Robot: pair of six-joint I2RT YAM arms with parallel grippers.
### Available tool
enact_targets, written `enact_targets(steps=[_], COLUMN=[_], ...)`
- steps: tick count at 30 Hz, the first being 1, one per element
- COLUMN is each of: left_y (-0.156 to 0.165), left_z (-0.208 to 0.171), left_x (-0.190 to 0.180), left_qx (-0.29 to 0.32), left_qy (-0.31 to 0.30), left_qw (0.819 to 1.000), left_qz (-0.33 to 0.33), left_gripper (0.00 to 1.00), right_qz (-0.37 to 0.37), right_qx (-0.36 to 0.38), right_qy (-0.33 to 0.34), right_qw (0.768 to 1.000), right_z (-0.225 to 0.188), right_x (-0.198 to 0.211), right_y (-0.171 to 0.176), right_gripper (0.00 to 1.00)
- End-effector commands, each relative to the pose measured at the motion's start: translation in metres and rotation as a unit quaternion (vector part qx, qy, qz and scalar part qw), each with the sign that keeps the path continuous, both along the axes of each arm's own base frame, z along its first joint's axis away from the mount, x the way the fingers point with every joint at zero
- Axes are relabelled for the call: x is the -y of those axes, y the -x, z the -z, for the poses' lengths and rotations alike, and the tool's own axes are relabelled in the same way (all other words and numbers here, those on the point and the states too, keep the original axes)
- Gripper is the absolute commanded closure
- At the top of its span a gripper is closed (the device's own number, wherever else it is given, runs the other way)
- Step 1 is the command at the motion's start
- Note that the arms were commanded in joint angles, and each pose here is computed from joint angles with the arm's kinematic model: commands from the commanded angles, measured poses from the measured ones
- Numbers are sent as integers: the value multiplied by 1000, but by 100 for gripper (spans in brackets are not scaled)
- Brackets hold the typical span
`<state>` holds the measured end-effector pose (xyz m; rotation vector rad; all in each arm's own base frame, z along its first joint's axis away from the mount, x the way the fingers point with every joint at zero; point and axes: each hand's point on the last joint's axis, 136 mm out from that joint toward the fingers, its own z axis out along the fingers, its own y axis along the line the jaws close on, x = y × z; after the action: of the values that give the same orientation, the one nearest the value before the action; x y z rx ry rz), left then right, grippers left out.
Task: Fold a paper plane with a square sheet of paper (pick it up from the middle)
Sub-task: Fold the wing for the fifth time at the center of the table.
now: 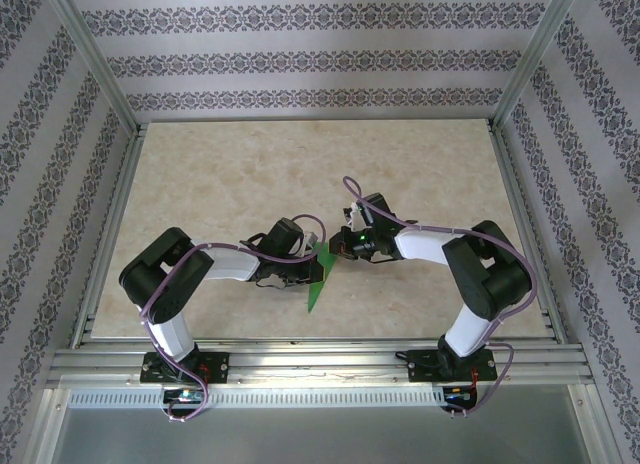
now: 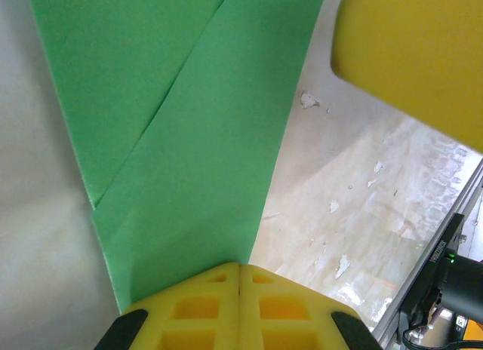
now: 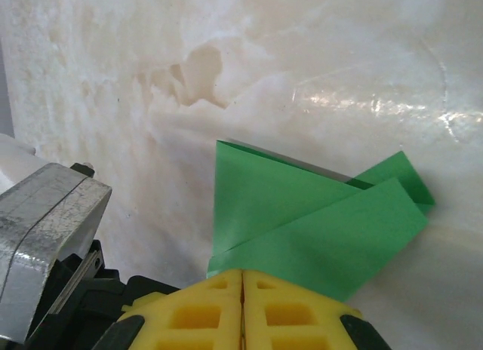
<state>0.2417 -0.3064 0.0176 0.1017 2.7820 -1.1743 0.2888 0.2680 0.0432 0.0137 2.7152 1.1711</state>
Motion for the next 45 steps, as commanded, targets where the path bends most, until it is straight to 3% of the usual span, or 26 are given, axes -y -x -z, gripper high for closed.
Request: enact_targets(steps=[1,7,12,23,31,37,45], left_y=[21,22,26,29,24,24,22], left_z=[31,30,33,32,27,27,22], left_x=[-22,-22,-25,-28,-26,-24,-19], left_qx=[-45,-46,-50,-51,-44,-44,-44], left_qy=[-53,-53,-54,-57,-47,-40,-25], left_qw=[998,998,997,997,998,998,999], left_qz=[-1,1,1,-1,-12,-15,-14], left_gripper=[100,100,100,100,100,100,100], right_qz=[-26,-18,22,74,32,-23,-21], right_qx=[-7,-28,-22,13,42,5,-40], right_qy=[-7,20,41,32,-9,-15,18], right_qw=[1000,999,999,997,999,1000,999], right_z=[4,30,38,11,-24,-5,33], right_x=[-8,-2,20,48,22,-6,-5], right_y=[12,10,-15,-64,-33,0,12], right_gripper=[91,91,91,90,87,88,93])
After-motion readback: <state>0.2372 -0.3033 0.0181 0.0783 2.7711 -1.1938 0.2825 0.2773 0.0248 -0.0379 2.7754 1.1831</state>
